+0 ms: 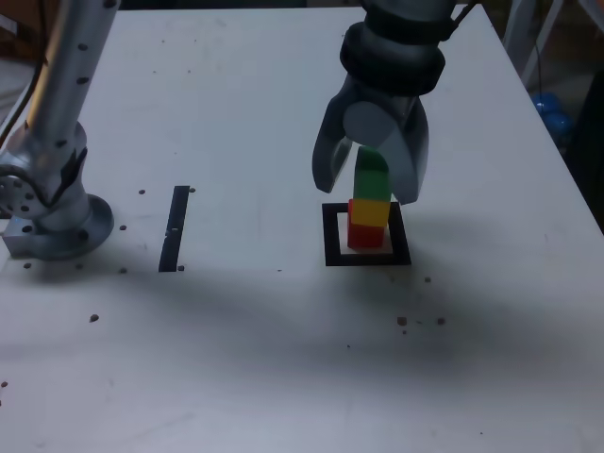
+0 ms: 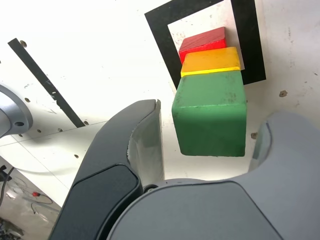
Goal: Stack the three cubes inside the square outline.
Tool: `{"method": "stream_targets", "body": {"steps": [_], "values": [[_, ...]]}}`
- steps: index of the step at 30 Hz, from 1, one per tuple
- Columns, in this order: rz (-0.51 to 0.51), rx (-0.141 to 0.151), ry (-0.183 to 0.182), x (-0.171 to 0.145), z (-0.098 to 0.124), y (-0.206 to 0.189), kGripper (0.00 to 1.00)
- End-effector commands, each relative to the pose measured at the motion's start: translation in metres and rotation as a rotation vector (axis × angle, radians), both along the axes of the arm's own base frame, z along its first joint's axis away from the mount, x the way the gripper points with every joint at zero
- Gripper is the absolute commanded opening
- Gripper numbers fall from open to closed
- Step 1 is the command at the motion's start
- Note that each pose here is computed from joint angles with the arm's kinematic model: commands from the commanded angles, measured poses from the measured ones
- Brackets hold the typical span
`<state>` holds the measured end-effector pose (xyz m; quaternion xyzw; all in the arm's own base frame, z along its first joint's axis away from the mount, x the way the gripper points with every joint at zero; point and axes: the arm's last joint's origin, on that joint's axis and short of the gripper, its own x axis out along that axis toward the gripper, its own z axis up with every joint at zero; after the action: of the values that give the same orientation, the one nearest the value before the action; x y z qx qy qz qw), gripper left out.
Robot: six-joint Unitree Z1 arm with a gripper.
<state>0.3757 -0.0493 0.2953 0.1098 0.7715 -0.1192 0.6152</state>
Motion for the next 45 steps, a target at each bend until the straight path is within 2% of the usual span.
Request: {"method": "stream_targets", "body": {"steps": [1, 9, 13, 19, 24, 33, 40, 45], "values": [[0.006, 0.006, -0.003, -0.003, 0.003, 0.002, 1.0], [0.048, 0.064, -0.053, -0.034, 0.03, 0.008, 1.0], [0.077, 0.086, -0.061, -0.056, 0.037, 0.012, 1.0], [0.117, 0.101, -0.061, -0.097, 0.037, 0.017, 0.99], [0.144, 0.106, -0.057, -0.129, 0.026, 0.021, 0.99], [0.2, 0.105, -0.021, -0.177, -0.007, 0.028, 0.99], [0.227, 0.097, 0.009, -0.197, -0.03, 0.033, 0.99], [0.241, 0.079, 0.027, -0.208, -0.051, 0.035, 0.99]]}}
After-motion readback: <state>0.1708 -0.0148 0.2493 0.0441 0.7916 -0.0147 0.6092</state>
